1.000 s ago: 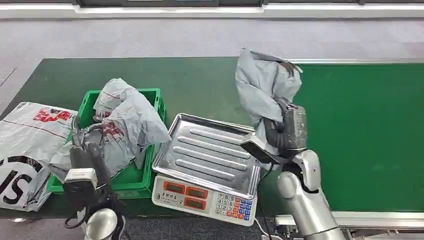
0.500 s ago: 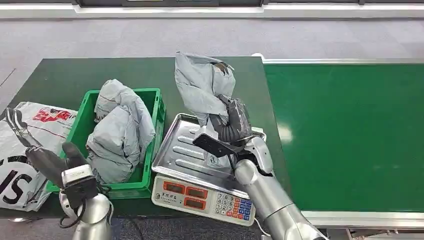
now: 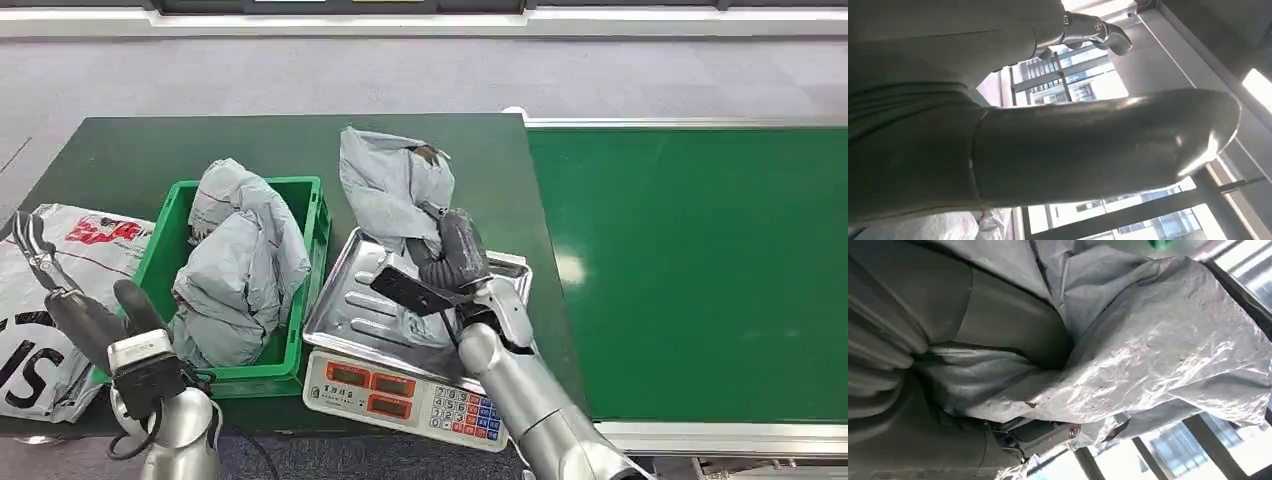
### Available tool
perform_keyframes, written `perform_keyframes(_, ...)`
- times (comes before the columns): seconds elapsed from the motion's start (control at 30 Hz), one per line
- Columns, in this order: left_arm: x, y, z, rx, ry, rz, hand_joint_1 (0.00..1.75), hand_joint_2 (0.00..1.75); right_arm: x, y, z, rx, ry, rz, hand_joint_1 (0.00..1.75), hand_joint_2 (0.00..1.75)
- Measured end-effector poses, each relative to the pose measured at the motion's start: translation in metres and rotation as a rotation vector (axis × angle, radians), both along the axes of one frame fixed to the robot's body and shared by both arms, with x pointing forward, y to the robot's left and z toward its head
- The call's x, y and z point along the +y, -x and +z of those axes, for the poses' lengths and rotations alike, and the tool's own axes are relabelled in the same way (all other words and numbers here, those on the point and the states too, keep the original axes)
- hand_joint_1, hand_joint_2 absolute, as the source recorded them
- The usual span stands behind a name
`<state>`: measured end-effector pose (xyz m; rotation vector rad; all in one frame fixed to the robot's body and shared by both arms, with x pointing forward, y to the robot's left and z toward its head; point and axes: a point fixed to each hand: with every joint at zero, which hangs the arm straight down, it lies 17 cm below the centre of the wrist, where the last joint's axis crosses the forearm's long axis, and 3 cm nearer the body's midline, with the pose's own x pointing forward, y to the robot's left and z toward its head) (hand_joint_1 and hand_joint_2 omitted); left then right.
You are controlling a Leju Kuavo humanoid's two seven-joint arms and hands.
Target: Moved the parcel from conveyor to table for the left to box.
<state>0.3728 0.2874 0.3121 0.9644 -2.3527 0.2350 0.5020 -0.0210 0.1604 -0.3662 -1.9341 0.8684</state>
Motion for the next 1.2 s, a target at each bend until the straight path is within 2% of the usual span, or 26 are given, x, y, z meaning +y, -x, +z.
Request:
perform_keyframes(0.3, 0.005, -0.007, -0.009, 0.046, 0.057, -0.006, 0.00, 0.00, -0.010, -0.008, -0.049, 0.200, 0.100, -0.064, 0.00, 1.75)
perform_keyframes(0.47, 0.004, -0.008, -0.011, 0.061, 0.064, -0.011, 0.00, 0.00, -0.011, -0.006, -0.056, 0.238, 0.104, -0.067, 0.00, 1.75)
perform_keyframes(0.63, 0.009, -0.005, -0.011, 0.052, 0.110, -0.019, 0.00, 0.00, -0.012, 0.002, -0.015, 0.144, 0.024, -0.051, 0.00, 1.75)
perform_keyframes(0.83, -0.007, 0.001, -0.018, 0.069, 0.144, -0.090, 0.00, 0.00, -0.021, 0.033, 0.057, -0.032, -0.161, 0.012, 0.00, 1.75)
perform_keyframes(0.93, -0.013, 0.005, -0.019, 0.077, 0.115, -0.093, 0.00, 0.00, -0.023, 0.047, 0.078, -0.096, -0.211, 0.039, 0.00, 1.75)
perform_keyframes(0.97, -0.015, 0.005, -0.020, 0.087, 0.114, -0.100, 0.00, 1.75, -0.026, 0.053, 0.088, -0.128, -0.237, 0.046, 0.00, 1.75)
perform_keyframes(1.13, -0.045, -0.006, -0.029, 0.174, 0.079, -0.233, 0.00, 1.75, -0.045, 0.088, 0.142, -0.360, -0.376, 0.058, 0.00, 1.75)
perform_keyframes(1.2, -0.057, -0.011, -0.032, 0.203, 0.060, -0.284, 0.00, 1.75, -0.052, 0.096, 0.154, -0.409, -0.403, 0.050, 0.00, 1.75)
